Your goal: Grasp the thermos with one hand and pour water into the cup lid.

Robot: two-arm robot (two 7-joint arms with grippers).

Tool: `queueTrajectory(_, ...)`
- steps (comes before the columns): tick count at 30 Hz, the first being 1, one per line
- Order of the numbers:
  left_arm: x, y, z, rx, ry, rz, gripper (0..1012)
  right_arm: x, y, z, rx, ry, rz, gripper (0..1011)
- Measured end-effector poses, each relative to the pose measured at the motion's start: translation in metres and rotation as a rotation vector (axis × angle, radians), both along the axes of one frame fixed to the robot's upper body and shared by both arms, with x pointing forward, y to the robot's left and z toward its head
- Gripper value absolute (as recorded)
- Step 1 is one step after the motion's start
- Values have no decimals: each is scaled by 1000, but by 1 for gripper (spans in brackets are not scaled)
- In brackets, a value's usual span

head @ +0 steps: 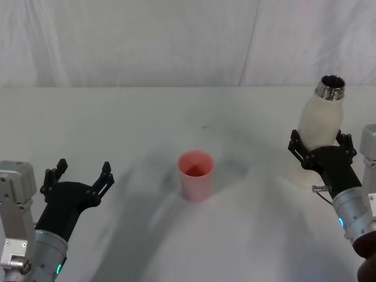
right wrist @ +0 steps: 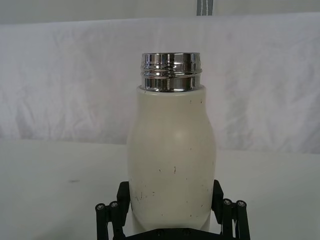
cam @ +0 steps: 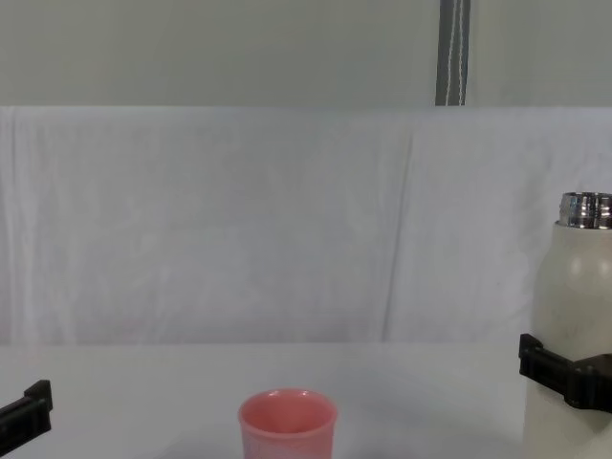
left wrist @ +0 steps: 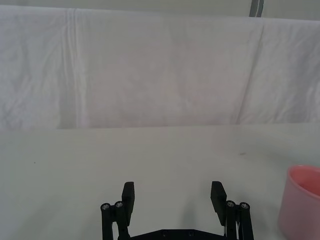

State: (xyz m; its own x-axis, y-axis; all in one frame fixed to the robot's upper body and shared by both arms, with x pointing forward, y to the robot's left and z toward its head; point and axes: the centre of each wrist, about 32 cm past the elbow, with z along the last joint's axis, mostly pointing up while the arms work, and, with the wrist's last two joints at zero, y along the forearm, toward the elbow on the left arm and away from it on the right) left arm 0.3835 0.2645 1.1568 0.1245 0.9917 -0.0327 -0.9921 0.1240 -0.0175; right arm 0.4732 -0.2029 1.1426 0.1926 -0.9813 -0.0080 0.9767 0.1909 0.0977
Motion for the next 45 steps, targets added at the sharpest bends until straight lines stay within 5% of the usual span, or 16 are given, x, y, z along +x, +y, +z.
queueTrajectory(24,0,0,0,0,0,0,1001,-1,0,0,0,0,-1,950)
queueTrajectory(45,0,0,0,0,0,0,1001,3,-1,20,-29,-72,36,950)
